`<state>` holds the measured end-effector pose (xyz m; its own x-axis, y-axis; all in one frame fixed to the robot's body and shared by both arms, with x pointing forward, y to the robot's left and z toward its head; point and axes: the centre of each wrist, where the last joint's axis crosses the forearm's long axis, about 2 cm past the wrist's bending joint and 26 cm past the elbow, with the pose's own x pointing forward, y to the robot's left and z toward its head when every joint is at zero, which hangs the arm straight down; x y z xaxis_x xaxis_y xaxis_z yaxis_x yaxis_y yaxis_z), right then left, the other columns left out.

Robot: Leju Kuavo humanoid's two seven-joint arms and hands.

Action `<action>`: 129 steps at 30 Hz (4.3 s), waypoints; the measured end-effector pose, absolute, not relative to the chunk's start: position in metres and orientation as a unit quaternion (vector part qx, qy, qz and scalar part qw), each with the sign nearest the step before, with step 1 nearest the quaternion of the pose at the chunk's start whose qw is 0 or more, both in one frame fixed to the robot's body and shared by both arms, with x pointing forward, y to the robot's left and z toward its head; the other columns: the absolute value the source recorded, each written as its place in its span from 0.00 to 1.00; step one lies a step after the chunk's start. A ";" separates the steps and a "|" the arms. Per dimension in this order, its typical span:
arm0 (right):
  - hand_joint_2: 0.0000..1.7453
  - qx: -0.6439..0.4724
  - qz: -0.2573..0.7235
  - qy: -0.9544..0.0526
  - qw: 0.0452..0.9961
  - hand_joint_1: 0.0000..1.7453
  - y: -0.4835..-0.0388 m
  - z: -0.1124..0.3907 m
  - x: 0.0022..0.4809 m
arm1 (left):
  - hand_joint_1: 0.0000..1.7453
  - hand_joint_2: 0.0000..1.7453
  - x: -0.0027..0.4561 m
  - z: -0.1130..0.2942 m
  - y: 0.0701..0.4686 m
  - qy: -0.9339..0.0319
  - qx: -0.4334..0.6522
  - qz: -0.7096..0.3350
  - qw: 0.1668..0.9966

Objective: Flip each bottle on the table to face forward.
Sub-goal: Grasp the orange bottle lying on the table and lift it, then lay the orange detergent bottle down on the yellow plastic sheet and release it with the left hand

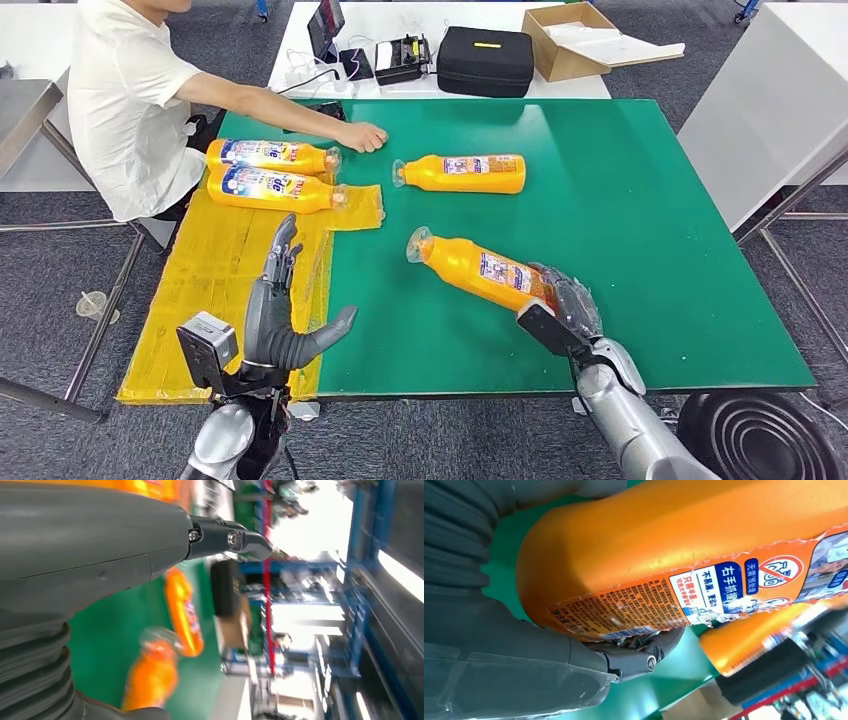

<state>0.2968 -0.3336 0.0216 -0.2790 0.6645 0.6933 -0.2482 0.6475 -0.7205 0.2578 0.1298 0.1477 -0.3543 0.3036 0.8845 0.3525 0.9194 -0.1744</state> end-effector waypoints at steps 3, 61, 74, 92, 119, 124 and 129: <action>1.00 -0.115 0.330 -0.736 0.580 1.00 -0.316 0.026 0.286 | 0.00 1.00 0.250 0.138 0.128 -0.810 -0.192 -0.004 0.554; 1.00 0.116 0.396 -0.792 0.450 0.99 -0.138 0.054 0.262 | 1.00 1.00 0.266 0.129 0.099 -0.738 -0.323 0.006 0.592; 1.00 0.171 0.391 -0.786 0.447 0.76 -0.132 0.056 0.262 | 1.00 1.00 0.262 0.133 0.097 -0.735 -0.402 0.034 0.545; 0.75 0.172 0.396 -0.785 0.444 0.00 -0.129 0.057 0.261 | 1.00 1.00 0.260 0.140 0.099 -0.751 -0.402 0.020 0.524; 0.00 -0.450 0.283 -0.785 0.318 0.00 -0.306 0.093 0.245 | 1.00 1.00 0.286 0.140 0.192 -0.823 0.262 -0.308 0.399; 0.00 -0.471 0.270 -0.781 0.310 0.00 -0.315 0.102 0.241 | 1.00 1.00 0.292 0.139 0.203 -0.816 0.275 -0.316 0.399; 0.00 -0.479 0.264 -0.780 0.305 0.00 -0.318 0.106 0.239 | 1.00 1.00 0.294 0.139 0.208 -0.809 0.280 -0.324 0.404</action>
